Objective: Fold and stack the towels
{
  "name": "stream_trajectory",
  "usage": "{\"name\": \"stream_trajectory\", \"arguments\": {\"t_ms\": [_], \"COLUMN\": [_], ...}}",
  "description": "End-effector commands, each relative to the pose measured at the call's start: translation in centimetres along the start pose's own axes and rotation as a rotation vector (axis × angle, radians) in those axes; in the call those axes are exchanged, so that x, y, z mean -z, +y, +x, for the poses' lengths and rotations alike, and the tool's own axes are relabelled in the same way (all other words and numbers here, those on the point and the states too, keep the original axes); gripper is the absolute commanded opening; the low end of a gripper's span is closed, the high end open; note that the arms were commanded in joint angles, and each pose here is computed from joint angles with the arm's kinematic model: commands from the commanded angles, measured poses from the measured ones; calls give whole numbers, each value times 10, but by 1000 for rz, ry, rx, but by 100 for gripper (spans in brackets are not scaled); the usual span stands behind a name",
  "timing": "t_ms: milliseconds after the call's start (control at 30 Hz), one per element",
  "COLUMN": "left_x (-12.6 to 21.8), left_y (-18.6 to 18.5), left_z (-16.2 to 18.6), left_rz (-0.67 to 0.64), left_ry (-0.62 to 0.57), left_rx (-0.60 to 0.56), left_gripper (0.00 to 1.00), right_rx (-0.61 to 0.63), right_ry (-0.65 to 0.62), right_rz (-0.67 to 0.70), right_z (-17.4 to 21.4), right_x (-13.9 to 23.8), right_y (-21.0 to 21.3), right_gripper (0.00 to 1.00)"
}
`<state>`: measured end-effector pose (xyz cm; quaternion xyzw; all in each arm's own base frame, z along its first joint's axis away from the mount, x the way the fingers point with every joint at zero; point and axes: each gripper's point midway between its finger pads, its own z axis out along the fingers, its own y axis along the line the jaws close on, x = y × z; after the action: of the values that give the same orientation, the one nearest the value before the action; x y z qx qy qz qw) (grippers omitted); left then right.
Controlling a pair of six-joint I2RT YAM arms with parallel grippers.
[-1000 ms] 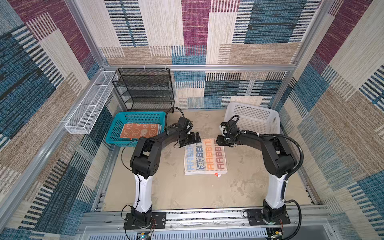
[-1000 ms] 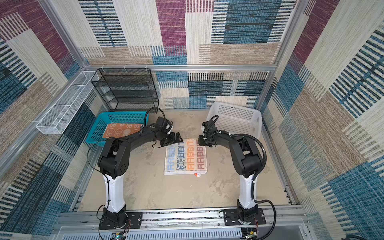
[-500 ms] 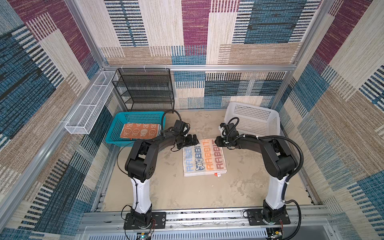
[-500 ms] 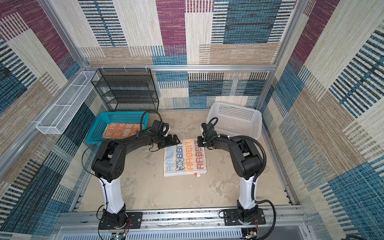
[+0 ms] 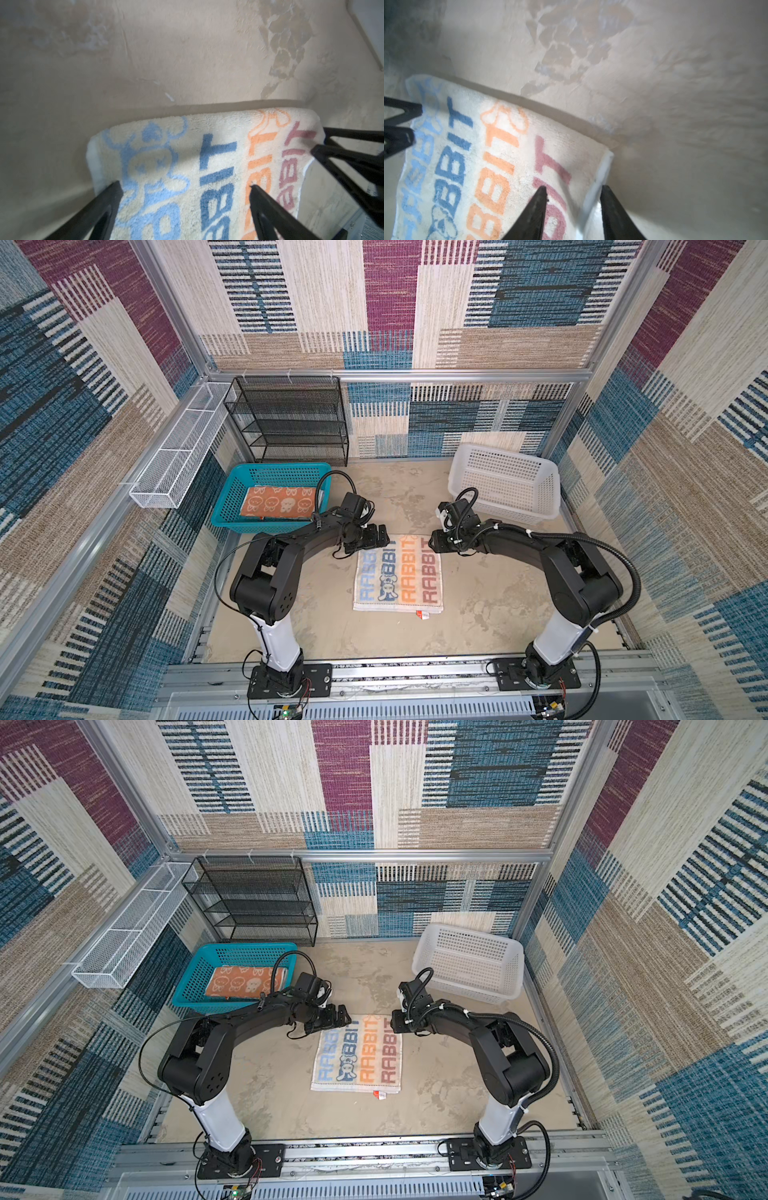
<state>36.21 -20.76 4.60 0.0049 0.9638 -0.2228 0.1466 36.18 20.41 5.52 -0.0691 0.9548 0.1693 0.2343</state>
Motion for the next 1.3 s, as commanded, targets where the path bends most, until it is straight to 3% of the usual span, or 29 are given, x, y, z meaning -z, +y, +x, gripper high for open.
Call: {"name": "stream_trajectory", "arguments": {"t_ms": [0,333,800,1000,1267], "left_x": [-1,-2,-5,-5,-6], "left_y": [5,5,8,8,7], "left_z": [6,8,14,15,16], "left_rz": [-23,-30,-35,-35,-34], "left_ry": [15,23,36,40,42], "left_rx": [-10,-16,-12,-13,-14], "left_gripper": [99,99,99,99,99], "right_rx": [-1,8,16,36,57], "right_ry": [-49,5,12,-20,-2], "right_rz": [70,83,85,41,-3], "right_z": [-17,-14,-1,-18,-3], "right_x": [11,-20,-30,-21,-23], "right_y": [-10,-17,-28,-15,-12], "right_gripper": [52,52,47,47,45]}}
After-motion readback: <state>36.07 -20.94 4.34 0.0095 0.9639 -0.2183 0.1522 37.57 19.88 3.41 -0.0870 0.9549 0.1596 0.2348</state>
